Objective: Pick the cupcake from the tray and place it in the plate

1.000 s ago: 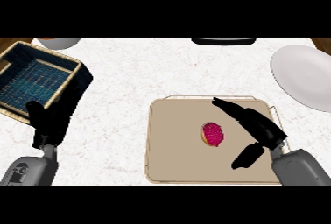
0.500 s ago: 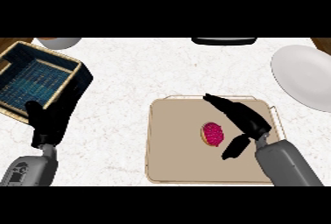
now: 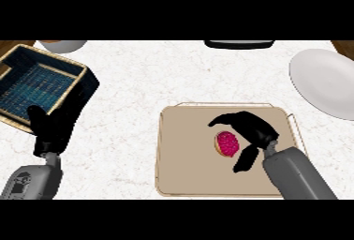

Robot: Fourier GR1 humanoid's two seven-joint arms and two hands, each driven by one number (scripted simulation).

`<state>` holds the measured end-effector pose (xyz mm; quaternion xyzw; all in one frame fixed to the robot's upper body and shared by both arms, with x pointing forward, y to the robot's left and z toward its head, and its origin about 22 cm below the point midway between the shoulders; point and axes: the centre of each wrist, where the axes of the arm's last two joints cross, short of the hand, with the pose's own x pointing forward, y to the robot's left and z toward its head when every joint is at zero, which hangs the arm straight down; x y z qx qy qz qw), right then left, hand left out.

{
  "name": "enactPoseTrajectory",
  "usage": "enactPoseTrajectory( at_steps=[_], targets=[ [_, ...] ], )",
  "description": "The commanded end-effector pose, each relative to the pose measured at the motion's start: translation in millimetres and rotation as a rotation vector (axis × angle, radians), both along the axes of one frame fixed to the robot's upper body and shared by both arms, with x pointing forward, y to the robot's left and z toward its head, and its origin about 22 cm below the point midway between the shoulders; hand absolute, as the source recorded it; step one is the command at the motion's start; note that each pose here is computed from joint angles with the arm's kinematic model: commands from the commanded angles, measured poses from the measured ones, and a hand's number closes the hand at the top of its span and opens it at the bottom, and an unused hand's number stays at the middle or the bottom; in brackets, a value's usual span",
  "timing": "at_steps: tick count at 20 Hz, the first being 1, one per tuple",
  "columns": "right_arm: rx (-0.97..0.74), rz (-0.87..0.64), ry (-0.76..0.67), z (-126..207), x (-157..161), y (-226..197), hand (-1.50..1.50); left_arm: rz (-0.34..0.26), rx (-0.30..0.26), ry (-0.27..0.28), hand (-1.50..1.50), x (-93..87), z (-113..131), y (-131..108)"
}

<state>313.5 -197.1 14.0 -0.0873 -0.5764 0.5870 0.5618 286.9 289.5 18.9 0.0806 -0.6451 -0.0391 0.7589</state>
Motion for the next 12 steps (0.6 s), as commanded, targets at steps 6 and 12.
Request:
enactPoseTrajectory(
  at_steps=[6,12],
  targets=[
    [0.057,0.077,-0.003,-19.6,-12.7,17.8,1.50,0.010,-0.013,0.002,0.00,-10.0,-4.8,-9.8],
    [0.101,-0.040,-0.160,3.8,-13.1,10.6,1.50,0.018,-0.015,-0.001,0.00,9.7,1.6,-12.5]
  ],
)
